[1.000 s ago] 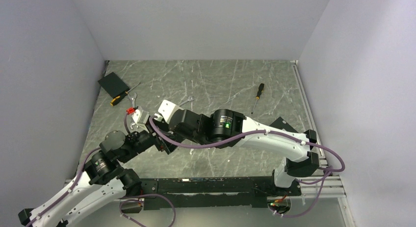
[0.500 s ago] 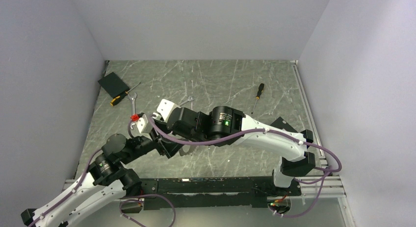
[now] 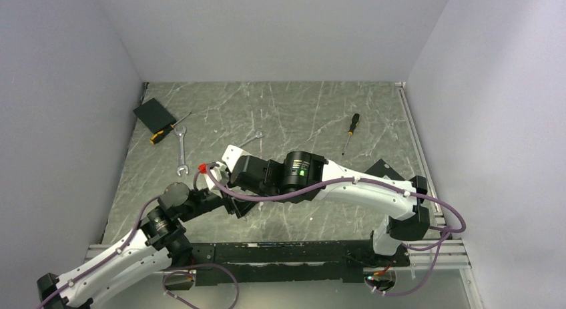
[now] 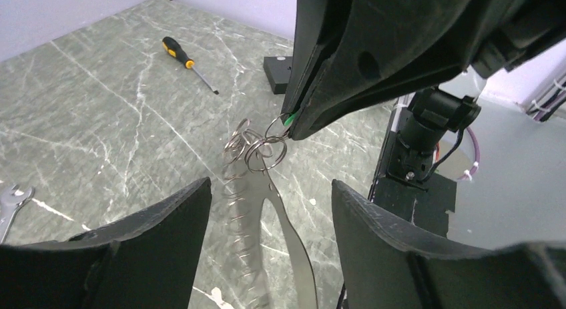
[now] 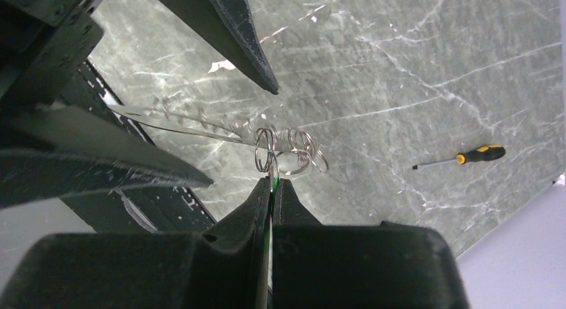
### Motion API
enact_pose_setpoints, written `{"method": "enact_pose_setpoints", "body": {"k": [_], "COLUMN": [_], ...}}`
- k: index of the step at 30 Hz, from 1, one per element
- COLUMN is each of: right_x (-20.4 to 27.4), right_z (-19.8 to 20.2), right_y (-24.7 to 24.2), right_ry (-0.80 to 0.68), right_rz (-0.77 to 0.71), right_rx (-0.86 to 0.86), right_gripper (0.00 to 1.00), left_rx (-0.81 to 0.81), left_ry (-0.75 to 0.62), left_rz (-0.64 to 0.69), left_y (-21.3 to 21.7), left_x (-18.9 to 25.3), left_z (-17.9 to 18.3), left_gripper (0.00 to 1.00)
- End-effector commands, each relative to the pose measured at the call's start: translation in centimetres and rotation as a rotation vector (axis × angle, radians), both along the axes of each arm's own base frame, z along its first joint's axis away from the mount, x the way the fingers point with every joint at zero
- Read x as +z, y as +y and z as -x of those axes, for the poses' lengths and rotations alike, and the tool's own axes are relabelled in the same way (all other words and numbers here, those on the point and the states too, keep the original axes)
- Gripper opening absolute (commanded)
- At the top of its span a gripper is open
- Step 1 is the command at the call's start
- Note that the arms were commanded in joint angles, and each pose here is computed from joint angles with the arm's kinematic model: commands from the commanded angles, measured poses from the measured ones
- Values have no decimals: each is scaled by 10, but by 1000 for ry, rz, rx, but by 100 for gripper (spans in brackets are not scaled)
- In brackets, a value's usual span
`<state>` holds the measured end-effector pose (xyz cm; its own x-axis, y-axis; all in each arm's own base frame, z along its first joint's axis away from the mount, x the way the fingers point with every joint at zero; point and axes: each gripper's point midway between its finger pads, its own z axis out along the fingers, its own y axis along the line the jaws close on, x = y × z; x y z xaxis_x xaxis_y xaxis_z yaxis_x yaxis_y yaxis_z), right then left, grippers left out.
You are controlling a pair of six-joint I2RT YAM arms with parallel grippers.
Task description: Put the keys on the keyring
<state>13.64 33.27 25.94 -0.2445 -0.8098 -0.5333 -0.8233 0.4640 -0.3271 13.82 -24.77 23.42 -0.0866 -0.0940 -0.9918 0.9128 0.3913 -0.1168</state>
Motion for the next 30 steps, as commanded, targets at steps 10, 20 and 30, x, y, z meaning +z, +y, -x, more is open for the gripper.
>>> {"method": "enact_pose_setpoints", "body": {"k": [10, 20, 30], "right_x": [10, -7, -20], "right_z": [16, 15, 21], "right_y": [-15, -25, -28], "right_ry": [71, 104, 146], "right_rz": [-176, -180, -204], "right_rx": [19, 7, -19], "right_gripper": [0, 0, 0], "left_rx": [-89, -117, -143], "left_ry": [-106, -103, -87], "left_rz": [72, 14, 28], "left_y": [-27, -43, -43], "left_x": [-4, -23, -22], "left_z": [-4, -13, -6], "left_gripper": [37, 38, 61]}}
